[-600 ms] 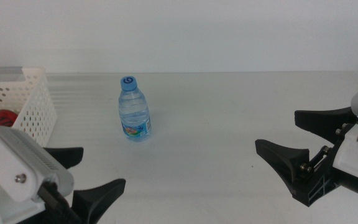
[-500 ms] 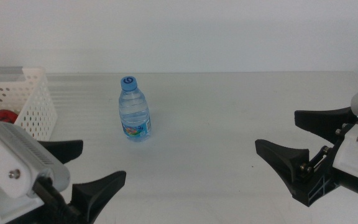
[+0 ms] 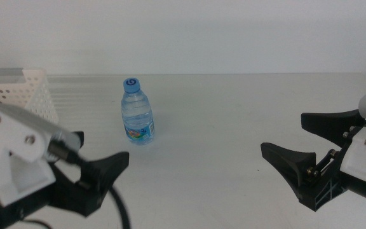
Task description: Use arms to grab the bottles and put them into the dustbin to the left of the table.
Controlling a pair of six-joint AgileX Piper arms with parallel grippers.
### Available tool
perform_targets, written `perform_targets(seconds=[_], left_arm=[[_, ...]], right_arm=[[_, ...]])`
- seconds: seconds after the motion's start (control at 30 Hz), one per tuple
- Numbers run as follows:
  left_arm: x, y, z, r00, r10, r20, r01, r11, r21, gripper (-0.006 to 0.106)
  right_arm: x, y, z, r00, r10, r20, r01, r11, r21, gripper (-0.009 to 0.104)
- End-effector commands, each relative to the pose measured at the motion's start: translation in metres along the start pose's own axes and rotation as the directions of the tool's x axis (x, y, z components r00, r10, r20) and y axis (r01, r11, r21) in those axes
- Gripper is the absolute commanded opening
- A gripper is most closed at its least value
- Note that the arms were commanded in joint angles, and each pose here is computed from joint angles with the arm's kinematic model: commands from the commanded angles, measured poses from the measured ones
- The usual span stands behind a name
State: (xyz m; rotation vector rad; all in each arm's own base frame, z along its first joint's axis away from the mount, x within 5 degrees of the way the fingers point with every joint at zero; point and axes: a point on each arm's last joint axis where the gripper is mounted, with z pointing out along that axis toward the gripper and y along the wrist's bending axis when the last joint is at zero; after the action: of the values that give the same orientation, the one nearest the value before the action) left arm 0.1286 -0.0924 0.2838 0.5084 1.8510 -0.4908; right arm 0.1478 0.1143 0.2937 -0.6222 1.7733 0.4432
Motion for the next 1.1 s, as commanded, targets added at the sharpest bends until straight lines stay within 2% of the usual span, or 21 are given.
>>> perform_targets(seconds=[0.0, 0.3, 0.57, 0.87, 1.07], left_arm=[[-0.024, 0.004, 0.003, 0.992, -0.027, 0.123, 0.030, 0.999, -0.026, 0.090], [-0.048, 0.029, 0.015, 0.990, 0.016, 0.138, 0.008, 0.986, -0.167, 0.090], [-0.062, 0.048, 0.020, 0.982, 0.044, 0.184, 0.005, 0.966, -0.258, 0.090], [-0.053, 0.058, 0.041, 0.988, 0.047, 0.145, -0.005, 0.960, -0.281, 0.090], [-0.037, 0.058, 0.045, 0.968, 0.074, 0.239, -0.002, 0.957, -0.289, 0.090]], right_arm=[[-0.015, 0.000, -0.003, 0.995, -0.019, 0.097, 0.019, 1.000, -0.001, 0.075], [-0.015, 0.000, -0.003, 0.995, -0.019, 0.096, 0.019, 1.000, -0.001, 0.075], [-0.015, 0.000, -0.003, 0.995, -0.019, 0.096, 0.019, 1.000, -0.001, 0.075], [-0.015, 0.000, -0.003, 0.995, -0.019, 0.096, 0.019, 1.000, -0.001, 0.075], [-0.015, 0.000, -0.003, 0.995, -0.019, 0.096, 0.019, 1.000, -0.001, 0.075]])
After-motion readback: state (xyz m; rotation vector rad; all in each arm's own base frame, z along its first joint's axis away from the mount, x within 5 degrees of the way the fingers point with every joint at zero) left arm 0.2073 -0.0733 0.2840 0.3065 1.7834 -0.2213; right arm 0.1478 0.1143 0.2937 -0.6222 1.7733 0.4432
